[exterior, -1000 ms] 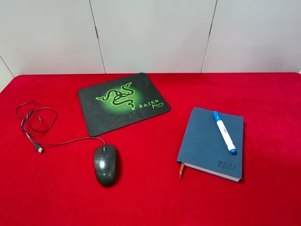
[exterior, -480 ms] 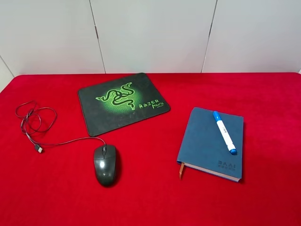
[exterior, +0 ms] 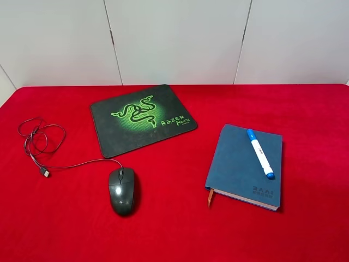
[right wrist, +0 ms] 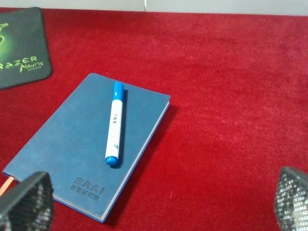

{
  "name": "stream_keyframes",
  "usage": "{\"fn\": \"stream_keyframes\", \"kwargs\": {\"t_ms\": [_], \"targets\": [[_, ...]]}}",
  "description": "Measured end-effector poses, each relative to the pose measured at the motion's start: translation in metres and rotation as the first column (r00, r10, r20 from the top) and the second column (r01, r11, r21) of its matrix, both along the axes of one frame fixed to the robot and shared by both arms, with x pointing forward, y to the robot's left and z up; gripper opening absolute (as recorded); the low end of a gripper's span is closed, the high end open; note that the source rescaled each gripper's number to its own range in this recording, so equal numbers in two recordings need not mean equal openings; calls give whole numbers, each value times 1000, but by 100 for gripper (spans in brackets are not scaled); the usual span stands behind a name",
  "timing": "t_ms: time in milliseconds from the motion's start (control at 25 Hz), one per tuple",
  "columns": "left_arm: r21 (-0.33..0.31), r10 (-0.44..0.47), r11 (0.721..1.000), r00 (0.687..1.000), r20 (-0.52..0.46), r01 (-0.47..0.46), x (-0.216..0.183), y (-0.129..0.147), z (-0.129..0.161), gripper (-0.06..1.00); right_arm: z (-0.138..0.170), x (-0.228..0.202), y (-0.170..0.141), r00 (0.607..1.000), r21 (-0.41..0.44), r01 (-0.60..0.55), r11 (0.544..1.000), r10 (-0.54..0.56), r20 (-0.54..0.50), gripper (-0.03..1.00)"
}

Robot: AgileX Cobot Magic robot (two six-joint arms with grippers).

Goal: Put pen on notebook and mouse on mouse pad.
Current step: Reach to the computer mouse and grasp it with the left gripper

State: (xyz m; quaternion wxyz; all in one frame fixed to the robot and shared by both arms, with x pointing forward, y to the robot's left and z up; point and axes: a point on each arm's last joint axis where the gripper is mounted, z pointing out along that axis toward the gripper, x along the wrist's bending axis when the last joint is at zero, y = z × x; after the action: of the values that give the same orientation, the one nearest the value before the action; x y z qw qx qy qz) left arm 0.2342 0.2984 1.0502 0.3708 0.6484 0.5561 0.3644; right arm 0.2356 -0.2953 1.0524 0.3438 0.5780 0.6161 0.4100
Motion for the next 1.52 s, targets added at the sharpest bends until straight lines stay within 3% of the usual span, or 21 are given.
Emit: {"fn": "stream_keyframes", "kwargs": {"t_ms": [1520], "targets": [[0,0,1000,1000,0,0,0,0,0,100,0,0,0,1000,0,0,1000,0,2,100]]}}
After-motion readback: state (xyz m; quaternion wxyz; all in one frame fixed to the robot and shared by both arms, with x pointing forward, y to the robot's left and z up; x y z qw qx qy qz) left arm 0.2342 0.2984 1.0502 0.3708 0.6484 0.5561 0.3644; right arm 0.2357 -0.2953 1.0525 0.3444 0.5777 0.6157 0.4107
